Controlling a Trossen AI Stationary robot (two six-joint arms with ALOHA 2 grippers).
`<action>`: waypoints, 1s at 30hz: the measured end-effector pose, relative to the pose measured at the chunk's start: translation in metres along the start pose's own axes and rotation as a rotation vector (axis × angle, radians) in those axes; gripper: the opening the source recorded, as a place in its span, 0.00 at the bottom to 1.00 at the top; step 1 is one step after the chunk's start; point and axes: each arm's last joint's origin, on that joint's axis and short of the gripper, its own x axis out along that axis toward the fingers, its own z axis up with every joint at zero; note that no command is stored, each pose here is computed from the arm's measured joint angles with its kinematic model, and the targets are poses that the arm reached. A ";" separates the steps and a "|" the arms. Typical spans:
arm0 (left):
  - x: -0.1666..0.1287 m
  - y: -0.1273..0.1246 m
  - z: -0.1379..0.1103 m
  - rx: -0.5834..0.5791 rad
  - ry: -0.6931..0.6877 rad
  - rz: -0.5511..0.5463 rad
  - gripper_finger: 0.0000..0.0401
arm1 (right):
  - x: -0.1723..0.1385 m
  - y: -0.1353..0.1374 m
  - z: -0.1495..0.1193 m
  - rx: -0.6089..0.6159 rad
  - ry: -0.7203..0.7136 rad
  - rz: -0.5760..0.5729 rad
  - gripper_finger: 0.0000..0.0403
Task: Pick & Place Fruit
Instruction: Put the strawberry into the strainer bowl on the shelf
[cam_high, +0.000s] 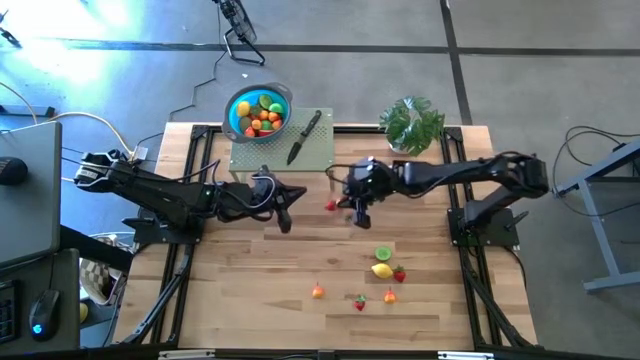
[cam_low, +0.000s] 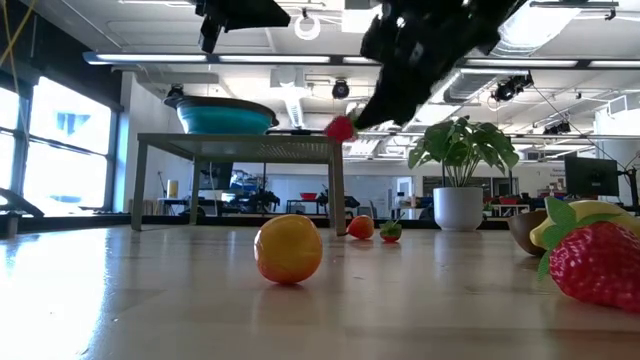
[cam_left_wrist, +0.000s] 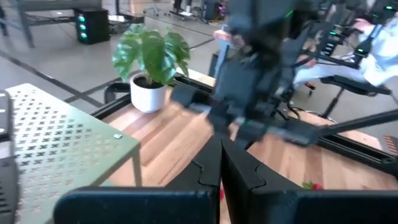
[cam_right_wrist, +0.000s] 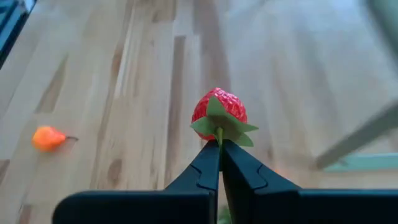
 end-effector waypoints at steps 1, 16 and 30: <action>0.000 0.000 0.000 0.000 -0.004 0.011 0.00 | -0.007 0.001 0.002 0.006 -0.016 -0.017 0.01; 0.000 0.002 0.001 0.000 -0.017 0.052 0.00 | -0.094 0.014 0.039 0.030 -0.435 -0.180 0.01; 0.021 0.032 0.008 -0.320 0.003 0.020 0.47 | -0.095 0.014 0.043 0.045 -0.482 -0.193 0.01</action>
